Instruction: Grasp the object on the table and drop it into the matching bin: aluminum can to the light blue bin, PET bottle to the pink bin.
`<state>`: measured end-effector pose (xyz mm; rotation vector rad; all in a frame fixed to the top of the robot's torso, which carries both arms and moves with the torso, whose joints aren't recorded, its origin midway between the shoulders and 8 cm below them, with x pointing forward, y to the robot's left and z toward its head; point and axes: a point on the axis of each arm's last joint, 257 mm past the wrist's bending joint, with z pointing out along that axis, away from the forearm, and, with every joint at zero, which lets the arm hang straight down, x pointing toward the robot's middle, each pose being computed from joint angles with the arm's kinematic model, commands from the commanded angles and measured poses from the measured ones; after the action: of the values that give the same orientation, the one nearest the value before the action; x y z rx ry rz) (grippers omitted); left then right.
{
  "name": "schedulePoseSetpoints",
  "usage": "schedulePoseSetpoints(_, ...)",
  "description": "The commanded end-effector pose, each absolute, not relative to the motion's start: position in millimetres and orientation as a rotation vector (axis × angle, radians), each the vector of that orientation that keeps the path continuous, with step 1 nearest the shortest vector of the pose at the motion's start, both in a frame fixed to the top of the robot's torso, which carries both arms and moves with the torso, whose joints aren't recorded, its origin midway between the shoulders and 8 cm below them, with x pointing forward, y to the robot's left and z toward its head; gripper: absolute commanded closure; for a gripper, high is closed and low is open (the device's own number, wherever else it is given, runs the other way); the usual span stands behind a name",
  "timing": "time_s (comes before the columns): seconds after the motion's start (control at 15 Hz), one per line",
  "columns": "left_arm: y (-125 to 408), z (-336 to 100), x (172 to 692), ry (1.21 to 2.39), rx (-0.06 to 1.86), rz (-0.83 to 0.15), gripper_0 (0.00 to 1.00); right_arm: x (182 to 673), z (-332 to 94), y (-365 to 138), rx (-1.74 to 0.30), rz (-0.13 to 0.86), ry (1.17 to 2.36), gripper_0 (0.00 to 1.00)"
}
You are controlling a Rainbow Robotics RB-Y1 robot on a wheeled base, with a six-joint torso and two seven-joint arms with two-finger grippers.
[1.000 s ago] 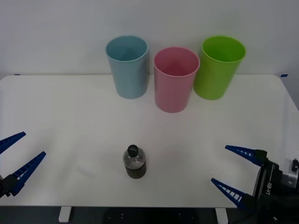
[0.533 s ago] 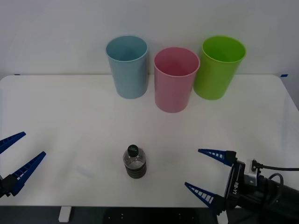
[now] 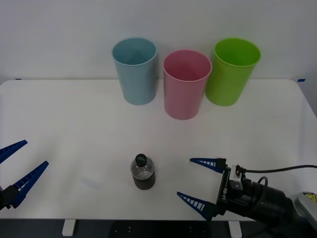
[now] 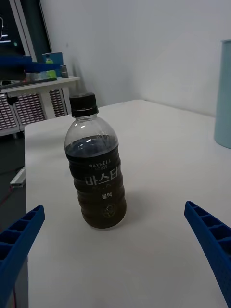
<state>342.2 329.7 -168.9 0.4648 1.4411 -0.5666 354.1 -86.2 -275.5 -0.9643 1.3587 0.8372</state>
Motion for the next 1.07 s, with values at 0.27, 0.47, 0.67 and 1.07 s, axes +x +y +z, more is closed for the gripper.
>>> schedulePoseSetpoints(0.27,329.7,-168.9,342.3,1.441,0.465,-0.567,0.0,366.6,-288.9,-58.7,-0.986,0.808,1.354,0.0)
schedulePoseSetpoints(0.47,329.7,-168.9,342.3,1.441,0.465,-0.567,0.0,364.9,-295.9,-43.4,-0.998,0.806,1.363,0.0)
schedulePoseSetpoints(0.67,329.7,-168.9,342.3,1.441,0.465,-0.567,0.0,362.5,-299.4,-30.6,-1.023,0.807,1.359,0.0)
schedulePoseSetpoints(1.07,329.7,-168.9,342.3,1.441,0.465,-0.567,0.0,369.3,-302.2,-2.3,-1.046,0.785,1.364,0.0)
